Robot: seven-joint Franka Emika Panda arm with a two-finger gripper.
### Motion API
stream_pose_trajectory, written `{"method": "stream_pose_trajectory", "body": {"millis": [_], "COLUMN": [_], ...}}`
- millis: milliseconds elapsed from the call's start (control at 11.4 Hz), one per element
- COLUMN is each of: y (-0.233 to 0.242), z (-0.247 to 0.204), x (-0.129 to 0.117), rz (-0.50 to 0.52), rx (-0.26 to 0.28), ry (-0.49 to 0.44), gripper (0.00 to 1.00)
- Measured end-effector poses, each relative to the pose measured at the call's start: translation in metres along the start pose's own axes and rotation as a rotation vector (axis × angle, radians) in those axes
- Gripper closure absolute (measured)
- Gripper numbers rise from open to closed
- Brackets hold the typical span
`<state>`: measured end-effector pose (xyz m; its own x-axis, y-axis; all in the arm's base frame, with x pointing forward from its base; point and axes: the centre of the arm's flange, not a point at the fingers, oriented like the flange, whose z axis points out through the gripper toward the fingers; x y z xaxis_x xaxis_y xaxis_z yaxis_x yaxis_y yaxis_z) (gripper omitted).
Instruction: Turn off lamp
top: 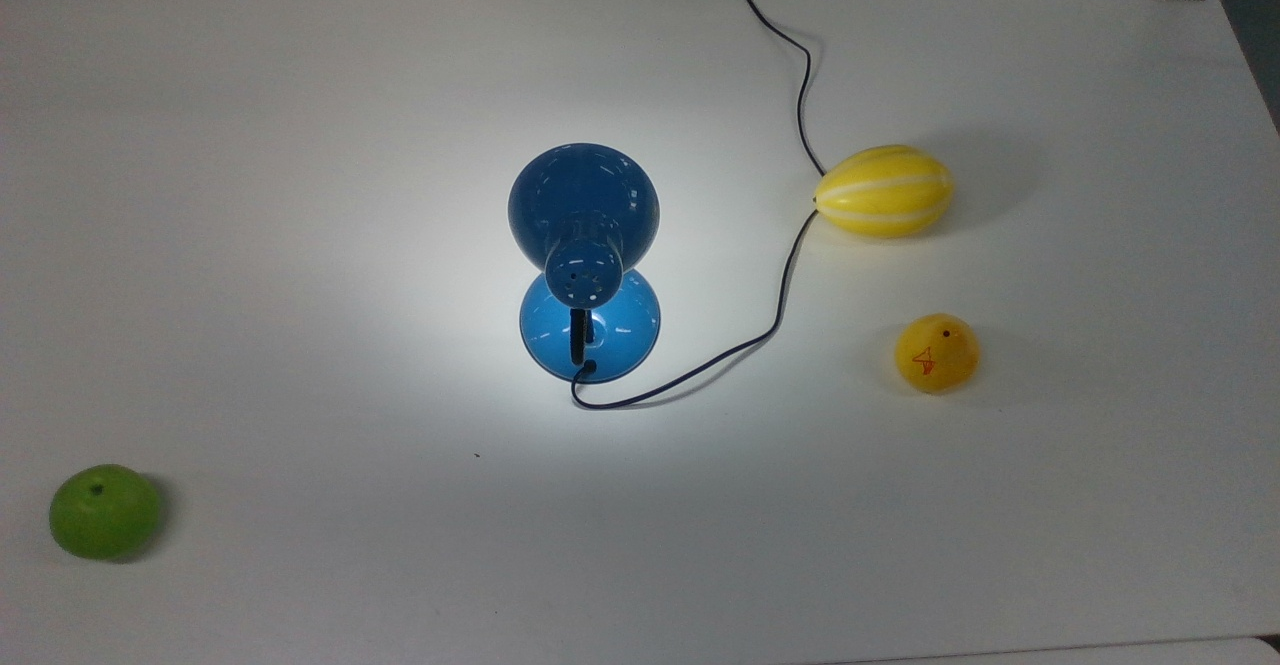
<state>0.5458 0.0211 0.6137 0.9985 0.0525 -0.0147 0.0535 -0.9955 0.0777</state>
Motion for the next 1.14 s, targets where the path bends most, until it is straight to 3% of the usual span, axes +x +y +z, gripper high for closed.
{"method": "stream_pose_trajectory", "body": {"millis": [704,1143], "y": [-0.014,-0.025], "z": [0.080,0.154], "x": [0.030,0.040], "rz": [-0.027,0.034], "rx": [0.004,0.014], "ry": [0.025,0.069], "gripper": [0.99,0.99]}}
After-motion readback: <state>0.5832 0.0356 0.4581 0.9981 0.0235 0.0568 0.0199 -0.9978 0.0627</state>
